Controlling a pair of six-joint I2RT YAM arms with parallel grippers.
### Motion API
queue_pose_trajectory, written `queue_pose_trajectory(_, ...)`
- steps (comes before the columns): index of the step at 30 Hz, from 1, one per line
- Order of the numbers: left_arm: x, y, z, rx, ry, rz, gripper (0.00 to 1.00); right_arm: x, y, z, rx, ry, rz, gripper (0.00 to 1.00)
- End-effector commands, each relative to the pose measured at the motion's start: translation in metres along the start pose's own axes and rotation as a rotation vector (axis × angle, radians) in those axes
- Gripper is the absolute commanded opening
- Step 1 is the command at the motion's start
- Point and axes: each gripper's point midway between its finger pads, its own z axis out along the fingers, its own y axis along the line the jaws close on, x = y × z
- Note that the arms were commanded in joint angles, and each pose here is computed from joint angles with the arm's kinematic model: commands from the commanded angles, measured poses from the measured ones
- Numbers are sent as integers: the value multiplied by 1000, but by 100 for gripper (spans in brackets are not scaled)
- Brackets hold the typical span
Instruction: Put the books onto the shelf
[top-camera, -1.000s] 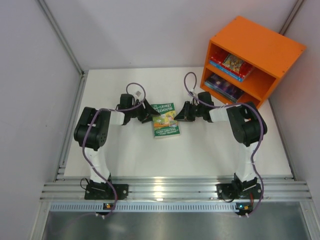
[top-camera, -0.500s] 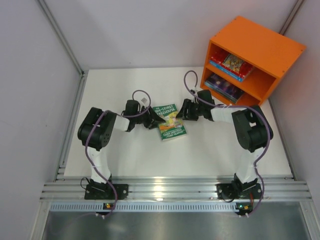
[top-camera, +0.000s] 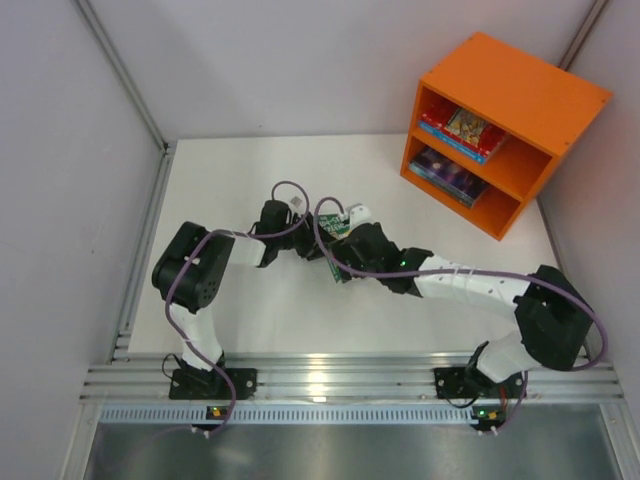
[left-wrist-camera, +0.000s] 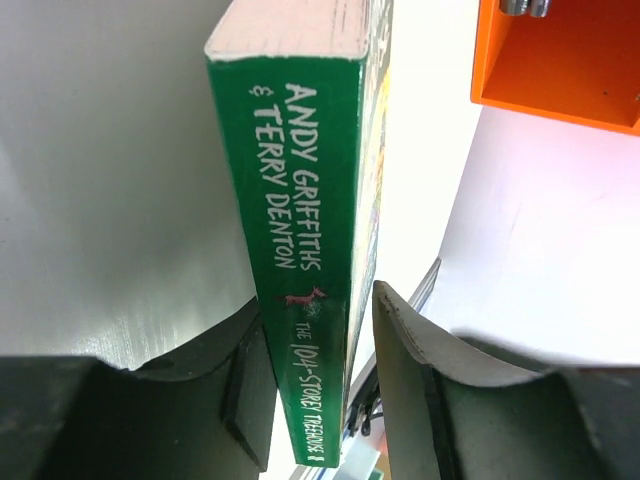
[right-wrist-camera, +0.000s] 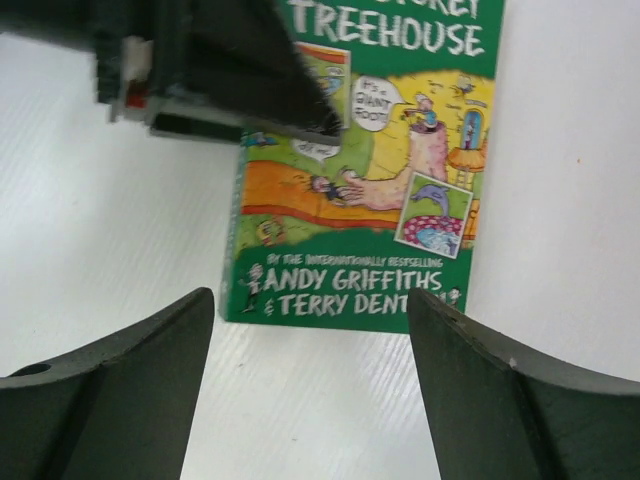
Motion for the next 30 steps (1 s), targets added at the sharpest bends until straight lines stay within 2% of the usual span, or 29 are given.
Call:
queue_pose_trajectory(1,-13,-39,-2,83,-38,45,45,-16,3,-16,97,-140,-96,77)
queue_pose_trajectory(6,-13,-44,-1,89,-30,29,45,-14,44,-22,80,-212,-223,78)
queue_pose_trajectory(15,-12,-48,-2,87,-22,5,45,-4,50,6,226,-214,-400,75)
queue_pose_trajectory(17,-11,-47,-1,86,-18,2,45,-3,44,14,305,-204,-443,73)
queue_pose_trajectory(23,-8,-46,3,81,-2,-2,45,4,35,25,384,-184,-534,53)
queue_pose_trajectory(24,-8,-45,4,80,0,-3,45,6,35,26,381,-183,-540,41)
queue_pose_trajectory(26,-9,-42,6,73,2,-8,45,11,32,26,384,-177,-557,27)
queue_pose_trajectory(27,-13,-42,7,70,-4,-7,45,12,31,26,385,-177,-561,13)
queue_pose_trajectory(30,-22,-33,9,10,-21,5,46,18,27,22,381,-184,-570,0)
